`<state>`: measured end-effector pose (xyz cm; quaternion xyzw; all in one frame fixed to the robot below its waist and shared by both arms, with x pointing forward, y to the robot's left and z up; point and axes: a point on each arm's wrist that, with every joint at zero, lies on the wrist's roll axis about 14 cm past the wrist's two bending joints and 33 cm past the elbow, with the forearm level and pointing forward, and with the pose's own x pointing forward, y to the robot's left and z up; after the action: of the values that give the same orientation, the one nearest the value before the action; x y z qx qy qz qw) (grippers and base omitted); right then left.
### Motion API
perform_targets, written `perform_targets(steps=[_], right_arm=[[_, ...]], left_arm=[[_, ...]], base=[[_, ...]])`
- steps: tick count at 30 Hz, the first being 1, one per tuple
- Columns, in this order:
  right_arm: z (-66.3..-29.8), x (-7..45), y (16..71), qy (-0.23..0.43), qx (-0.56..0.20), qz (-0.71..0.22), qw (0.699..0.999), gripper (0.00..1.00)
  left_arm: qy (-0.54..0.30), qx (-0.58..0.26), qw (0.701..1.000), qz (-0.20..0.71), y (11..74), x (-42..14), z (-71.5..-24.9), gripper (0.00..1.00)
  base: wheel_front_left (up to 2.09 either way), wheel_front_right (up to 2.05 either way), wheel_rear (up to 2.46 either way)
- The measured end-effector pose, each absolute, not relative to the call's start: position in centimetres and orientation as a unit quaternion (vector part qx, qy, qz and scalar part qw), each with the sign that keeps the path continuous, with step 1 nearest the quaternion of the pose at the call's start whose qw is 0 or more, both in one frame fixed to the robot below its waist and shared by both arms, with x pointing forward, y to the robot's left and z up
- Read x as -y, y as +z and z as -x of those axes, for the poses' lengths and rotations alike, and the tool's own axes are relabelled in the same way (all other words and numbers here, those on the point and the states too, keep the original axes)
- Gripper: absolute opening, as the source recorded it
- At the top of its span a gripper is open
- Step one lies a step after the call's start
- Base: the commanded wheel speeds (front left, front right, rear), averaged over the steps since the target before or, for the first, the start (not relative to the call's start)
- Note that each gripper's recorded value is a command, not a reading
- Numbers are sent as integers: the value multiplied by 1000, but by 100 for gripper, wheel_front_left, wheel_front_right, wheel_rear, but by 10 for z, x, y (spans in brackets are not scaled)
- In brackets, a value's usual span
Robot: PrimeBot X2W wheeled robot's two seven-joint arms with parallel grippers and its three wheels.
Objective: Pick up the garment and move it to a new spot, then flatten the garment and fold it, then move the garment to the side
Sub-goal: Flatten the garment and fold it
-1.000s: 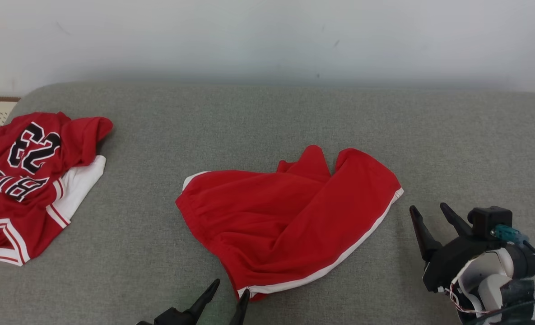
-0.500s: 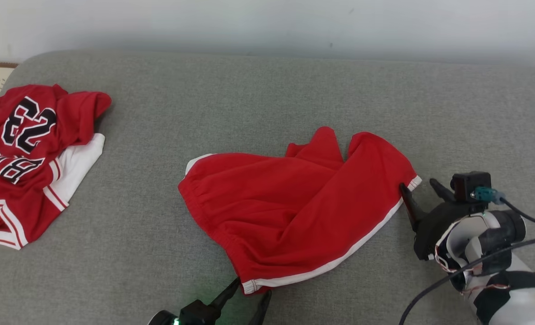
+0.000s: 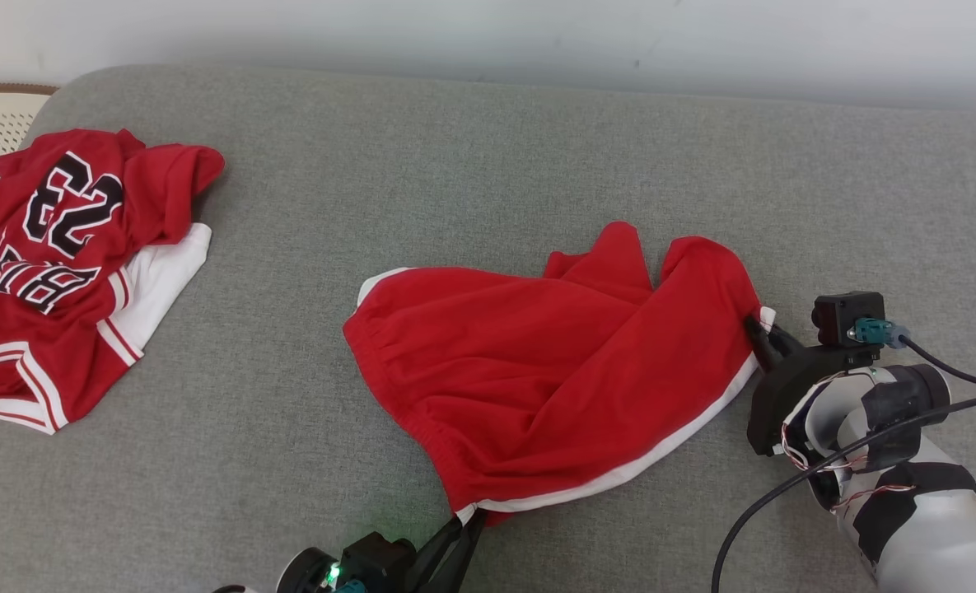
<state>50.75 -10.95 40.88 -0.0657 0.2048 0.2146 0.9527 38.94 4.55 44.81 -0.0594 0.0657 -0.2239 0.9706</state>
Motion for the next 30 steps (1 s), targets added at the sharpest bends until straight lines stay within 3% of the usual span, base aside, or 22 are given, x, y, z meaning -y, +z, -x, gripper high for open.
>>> perform_targets(steps=[14,23,30], right_arm=[[-491,111,437,220,-150,36,963,0],[-465,115,472,233,-105,-7,967,0],[-445,121,499,244,-83,-38,966,0]], left_arm=[[-197,-25,979,52,474,-60,-391,0],[-162,53,985,10,522,-98,-396,0],[-186,97,977,-31,551,-102,-402,0]], base=[[0,0,0],[0,0,0],[0,0,0]])
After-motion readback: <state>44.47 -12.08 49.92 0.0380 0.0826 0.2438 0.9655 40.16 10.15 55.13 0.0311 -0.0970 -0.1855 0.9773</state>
